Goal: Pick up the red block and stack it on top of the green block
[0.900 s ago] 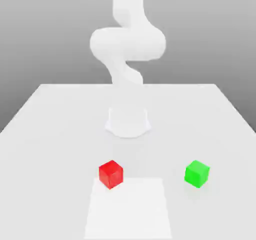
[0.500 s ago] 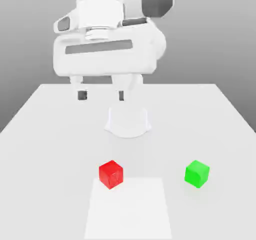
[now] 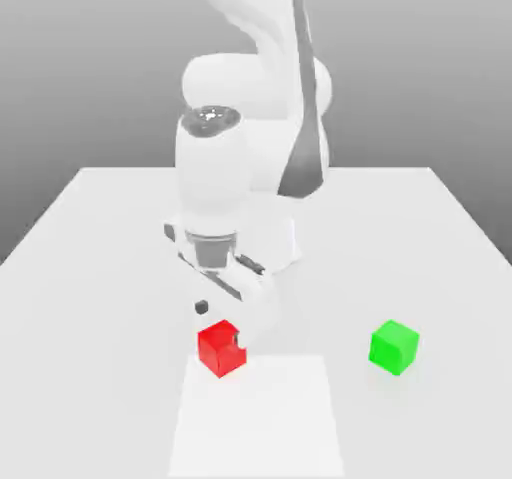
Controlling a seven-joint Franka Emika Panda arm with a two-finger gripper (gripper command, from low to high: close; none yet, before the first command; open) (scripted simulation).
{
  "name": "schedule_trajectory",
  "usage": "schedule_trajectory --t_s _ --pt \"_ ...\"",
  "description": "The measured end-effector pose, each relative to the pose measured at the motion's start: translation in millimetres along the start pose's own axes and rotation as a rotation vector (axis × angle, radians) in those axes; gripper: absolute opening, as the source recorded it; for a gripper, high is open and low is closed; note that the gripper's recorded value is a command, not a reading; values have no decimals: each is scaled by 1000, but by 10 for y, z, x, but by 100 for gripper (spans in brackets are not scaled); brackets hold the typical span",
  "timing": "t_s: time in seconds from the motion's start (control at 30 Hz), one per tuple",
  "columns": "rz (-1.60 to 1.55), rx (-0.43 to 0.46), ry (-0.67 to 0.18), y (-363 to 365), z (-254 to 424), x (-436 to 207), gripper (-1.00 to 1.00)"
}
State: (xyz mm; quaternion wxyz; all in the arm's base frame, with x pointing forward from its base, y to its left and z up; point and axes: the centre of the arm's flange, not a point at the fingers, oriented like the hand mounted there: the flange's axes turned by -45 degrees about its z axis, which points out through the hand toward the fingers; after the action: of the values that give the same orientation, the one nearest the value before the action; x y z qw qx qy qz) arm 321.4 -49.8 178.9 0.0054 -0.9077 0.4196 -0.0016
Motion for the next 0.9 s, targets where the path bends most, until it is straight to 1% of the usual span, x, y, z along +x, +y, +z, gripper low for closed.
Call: schedule_trajectory --t_s 0.23,0.27,0.5,0.9 --pt "2 -7 2 38 319 -42 0" --pt "3 -9 2 46 354 -52 -100" --pt "3 -8 3 45 355 -51 -100" --pt "0 -2 1 4 -141 -14 -100"
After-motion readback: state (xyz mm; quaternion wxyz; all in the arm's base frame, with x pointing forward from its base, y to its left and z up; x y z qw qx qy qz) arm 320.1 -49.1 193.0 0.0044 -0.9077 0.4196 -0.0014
